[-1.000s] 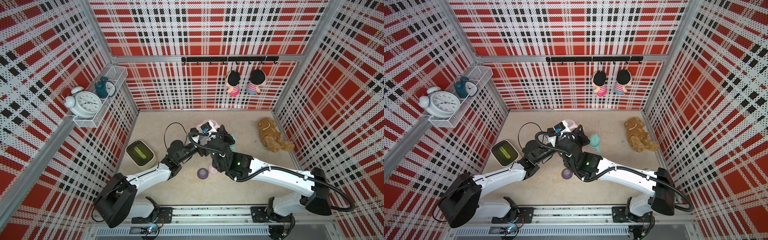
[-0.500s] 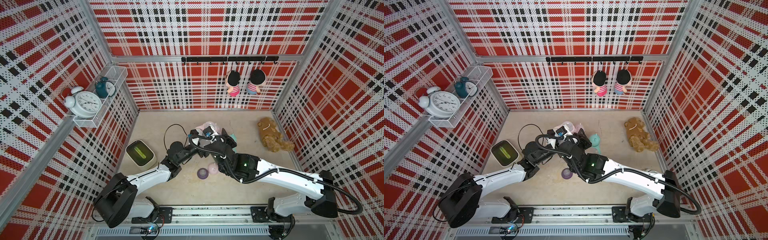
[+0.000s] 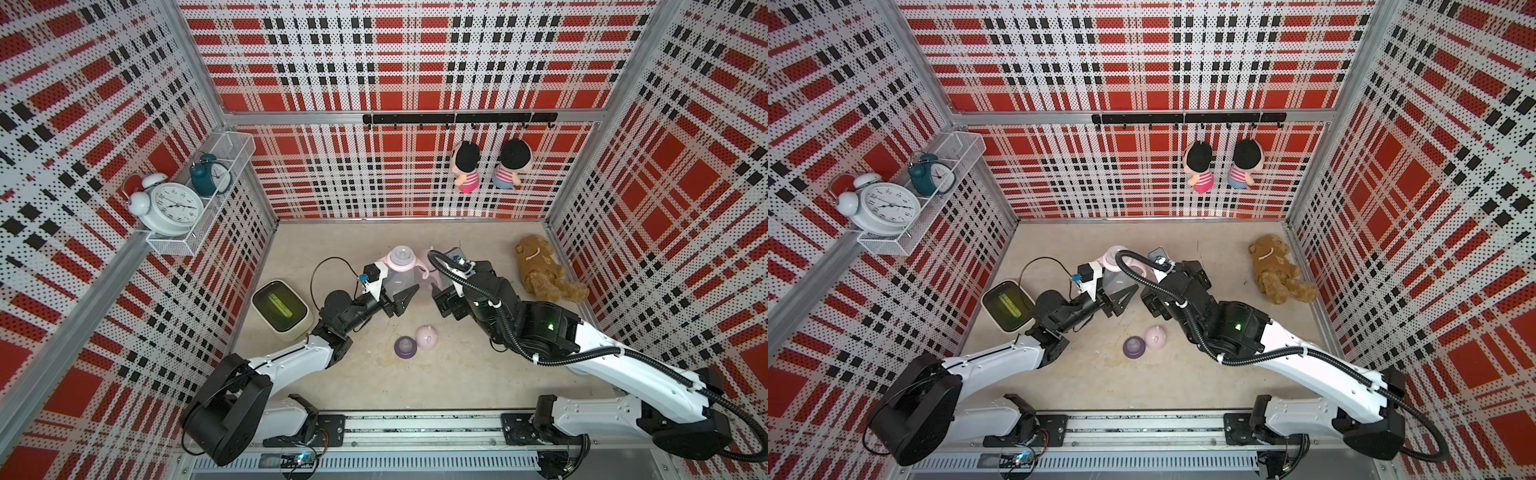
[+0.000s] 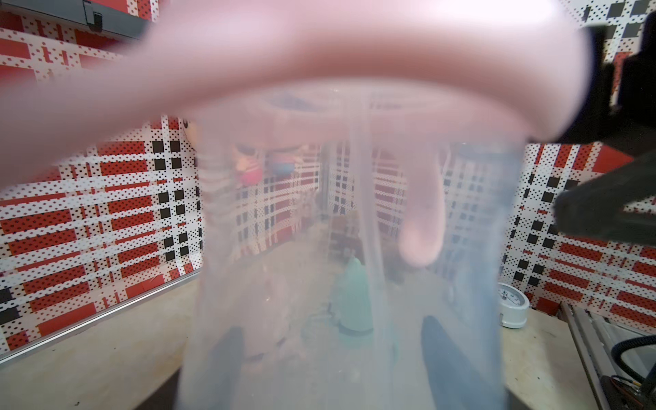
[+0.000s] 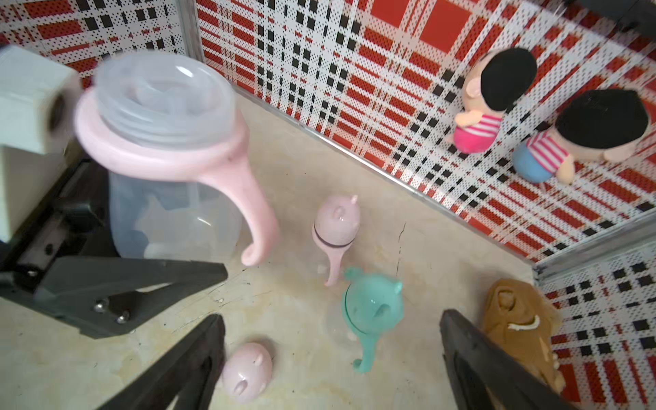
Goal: Assemble the baby bottles
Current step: Put on the handle of the baby bottle, then pick up the nipple from the center of the board.
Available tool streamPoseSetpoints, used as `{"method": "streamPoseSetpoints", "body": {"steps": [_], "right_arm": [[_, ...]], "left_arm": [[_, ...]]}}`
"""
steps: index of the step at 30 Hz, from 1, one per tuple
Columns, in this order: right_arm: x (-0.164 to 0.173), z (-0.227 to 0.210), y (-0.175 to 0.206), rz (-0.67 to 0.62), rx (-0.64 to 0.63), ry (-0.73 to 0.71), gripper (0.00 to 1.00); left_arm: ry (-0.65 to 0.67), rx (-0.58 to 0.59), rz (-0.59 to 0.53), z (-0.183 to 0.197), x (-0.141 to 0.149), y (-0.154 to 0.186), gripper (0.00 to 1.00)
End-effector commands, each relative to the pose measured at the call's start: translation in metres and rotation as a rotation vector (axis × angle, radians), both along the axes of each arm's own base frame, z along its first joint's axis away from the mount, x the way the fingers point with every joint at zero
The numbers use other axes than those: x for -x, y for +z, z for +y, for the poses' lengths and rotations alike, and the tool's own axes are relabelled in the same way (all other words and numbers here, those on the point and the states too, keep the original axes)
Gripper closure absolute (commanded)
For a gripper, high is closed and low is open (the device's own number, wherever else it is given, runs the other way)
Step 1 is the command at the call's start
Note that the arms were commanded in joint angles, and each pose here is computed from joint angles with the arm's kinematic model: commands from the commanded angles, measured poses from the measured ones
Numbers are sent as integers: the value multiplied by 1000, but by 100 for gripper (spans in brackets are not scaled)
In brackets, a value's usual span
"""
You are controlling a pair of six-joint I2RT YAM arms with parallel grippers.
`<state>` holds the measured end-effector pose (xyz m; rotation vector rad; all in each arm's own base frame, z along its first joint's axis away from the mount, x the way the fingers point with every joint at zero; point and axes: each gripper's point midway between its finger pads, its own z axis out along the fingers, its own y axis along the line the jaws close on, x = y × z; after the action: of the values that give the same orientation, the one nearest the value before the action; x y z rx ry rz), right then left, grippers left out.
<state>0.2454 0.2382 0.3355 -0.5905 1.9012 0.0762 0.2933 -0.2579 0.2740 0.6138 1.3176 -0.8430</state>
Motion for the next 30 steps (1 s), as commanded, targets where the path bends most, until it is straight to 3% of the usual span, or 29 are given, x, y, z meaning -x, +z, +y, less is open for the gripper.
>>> {"method": "streamPoseSetpoints", "body": {"steps": [1,16,30], "right_arm": [[17,-2,-36,127,0,51,3],[53,36,-175,411,70,274,3],[41,93,-246,469,207,416,11]], "left_arm": [[-3,37,-72,9,11,17,100],[123,106,-116,47,26,35,100],[308,168,-39,87,2,48,100]]}}
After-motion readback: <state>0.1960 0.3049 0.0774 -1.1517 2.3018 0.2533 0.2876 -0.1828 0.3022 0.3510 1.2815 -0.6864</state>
